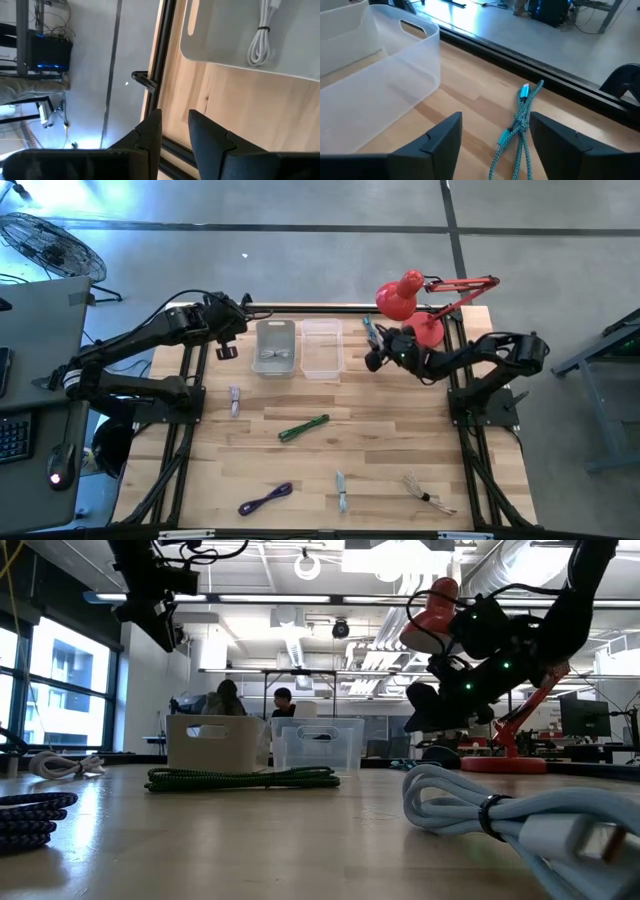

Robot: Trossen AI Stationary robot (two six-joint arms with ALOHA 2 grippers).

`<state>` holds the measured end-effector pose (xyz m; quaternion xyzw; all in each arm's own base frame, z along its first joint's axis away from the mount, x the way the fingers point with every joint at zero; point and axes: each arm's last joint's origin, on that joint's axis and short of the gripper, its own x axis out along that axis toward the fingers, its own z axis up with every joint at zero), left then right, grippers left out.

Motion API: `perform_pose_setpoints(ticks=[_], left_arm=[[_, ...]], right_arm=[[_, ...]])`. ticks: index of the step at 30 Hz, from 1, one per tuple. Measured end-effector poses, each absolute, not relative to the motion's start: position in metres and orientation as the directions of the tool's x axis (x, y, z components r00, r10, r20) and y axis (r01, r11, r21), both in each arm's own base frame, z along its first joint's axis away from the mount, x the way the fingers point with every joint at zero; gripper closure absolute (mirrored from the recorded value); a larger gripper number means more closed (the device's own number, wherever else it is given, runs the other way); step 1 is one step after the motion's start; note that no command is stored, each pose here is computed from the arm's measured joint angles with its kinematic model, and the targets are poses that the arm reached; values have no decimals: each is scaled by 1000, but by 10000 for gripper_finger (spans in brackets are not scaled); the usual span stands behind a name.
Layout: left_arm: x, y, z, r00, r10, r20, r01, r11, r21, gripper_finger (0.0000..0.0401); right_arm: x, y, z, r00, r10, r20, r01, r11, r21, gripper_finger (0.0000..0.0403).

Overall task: Pick & Place USB Port
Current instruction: Put the blue patterned charger cable into the white bin

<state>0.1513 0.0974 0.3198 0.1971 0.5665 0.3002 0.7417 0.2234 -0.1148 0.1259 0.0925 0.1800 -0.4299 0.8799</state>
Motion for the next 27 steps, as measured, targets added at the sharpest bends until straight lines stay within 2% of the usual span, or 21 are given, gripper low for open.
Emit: perform_pose_setpoints(ticks=[8, 17, 27], left_arm=[[151, 97, 319, 170, 669, -724, -194, 743, 641, 309], [151, 97, 319, 171, 667, -725, -194, 744, 639, 309], [151, 97, 319, 176, 663, -728, -211, 747, 630, 309]], right_arm=[[236, -127, 136, 507, -717, -478, 802, 595, -42, 163], [230, -132, 132, 439, -722, -535, 835, 548, -54, 162], [229, -133, 130, 434, -718, -545, 834, 549, -59, 162]])
